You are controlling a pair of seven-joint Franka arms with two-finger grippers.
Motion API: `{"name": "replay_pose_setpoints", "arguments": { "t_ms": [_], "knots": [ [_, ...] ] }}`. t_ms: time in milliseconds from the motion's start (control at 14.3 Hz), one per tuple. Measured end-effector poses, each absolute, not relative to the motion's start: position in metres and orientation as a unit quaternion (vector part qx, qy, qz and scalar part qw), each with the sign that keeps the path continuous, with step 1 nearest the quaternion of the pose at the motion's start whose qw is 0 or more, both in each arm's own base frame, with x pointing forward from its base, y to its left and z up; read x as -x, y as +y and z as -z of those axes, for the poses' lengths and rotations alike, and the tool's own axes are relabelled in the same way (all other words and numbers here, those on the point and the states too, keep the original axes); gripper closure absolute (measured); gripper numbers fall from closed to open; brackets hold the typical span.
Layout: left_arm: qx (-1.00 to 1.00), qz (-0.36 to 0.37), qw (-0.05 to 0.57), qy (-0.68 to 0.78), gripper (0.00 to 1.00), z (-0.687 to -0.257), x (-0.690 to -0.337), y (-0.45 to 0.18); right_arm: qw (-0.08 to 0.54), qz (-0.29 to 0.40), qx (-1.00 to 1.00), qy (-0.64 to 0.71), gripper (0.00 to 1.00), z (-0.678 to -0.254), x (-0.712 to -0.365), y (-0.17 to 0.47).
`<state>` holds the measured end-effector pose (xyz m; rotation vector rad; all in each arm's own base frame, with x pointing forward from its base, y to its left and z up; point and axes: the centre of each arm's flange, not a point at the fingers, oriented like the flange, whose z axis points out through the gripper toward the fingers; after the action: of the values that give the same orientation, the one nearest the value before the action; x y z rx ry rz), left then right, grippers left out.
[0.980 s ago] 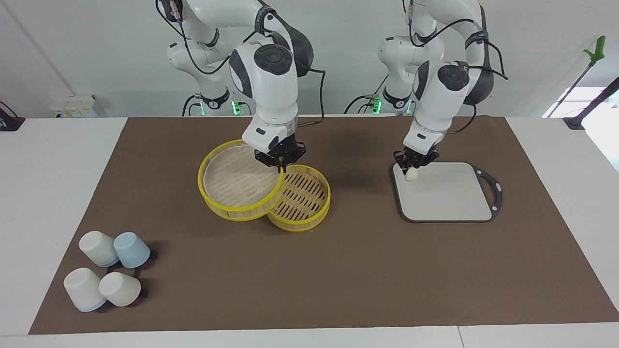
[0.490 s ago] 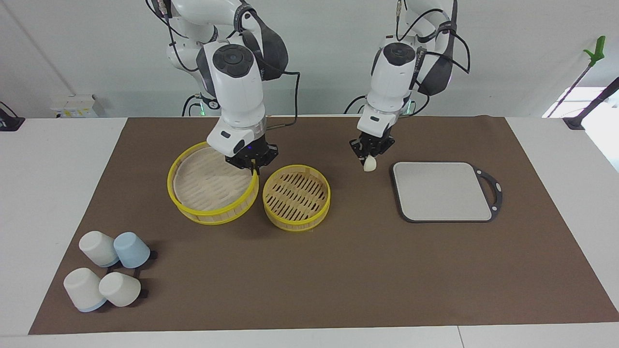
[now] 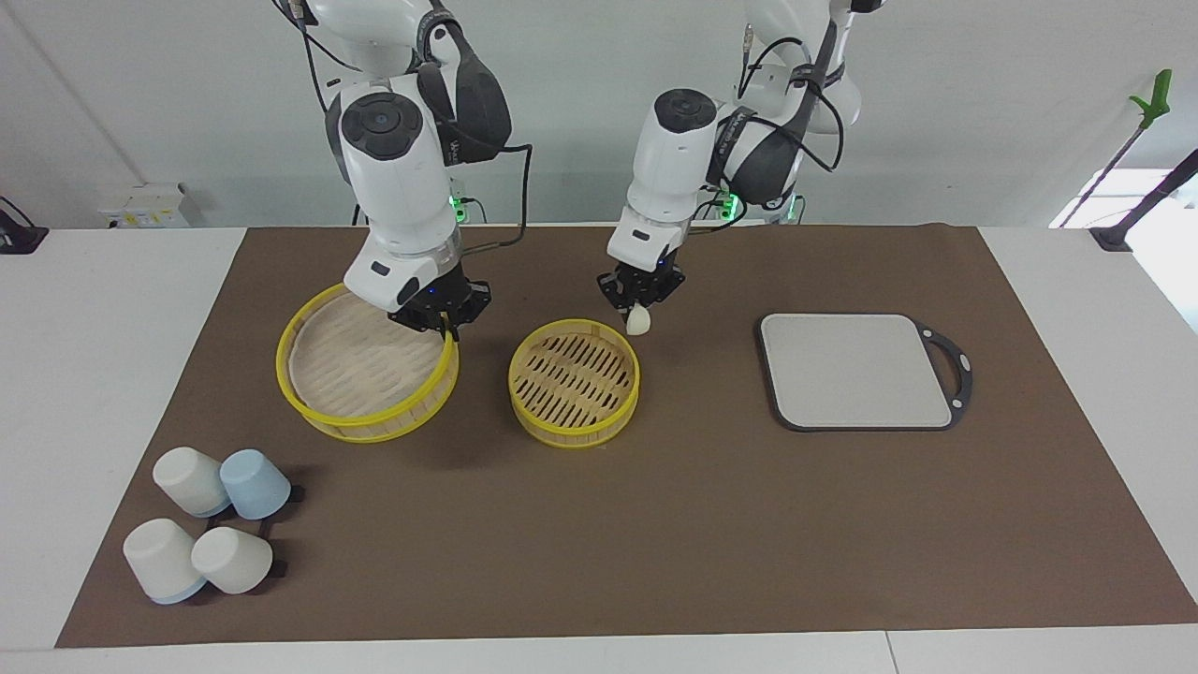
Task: Place bun in steamer
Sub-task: 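Lift the lid off with the right gripper while the left gripper carries the bun, then lower the bun into the open steamer and open the left gripper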
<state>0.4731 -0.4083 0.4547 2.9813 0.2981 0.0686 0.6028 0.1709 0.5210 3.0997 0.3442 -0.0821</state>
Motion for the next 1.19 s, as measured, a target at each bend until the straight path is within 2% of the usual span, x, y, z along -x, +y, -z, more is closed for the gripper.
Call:
{"name": "replay_pose_setpoints", "arguments": {
  "t_ms": [420, 1190],
  "knots": [
    [-0.997, -0.029, 0.041, 0.064, 0.83, -0.404, -0.474, -0.478, 0.005, 0.029, -0.993, 0.112, 0.91, -0.519, -0.609, 0.145],
    [-0.998, -0.050, 0.012, 0.035, 0.82, -0.350, -0.485, -0.485, -0.008, 0.031, -0.994, 0.105, 0.91, -0.519, -0.609, 0.141]
  ]
}}
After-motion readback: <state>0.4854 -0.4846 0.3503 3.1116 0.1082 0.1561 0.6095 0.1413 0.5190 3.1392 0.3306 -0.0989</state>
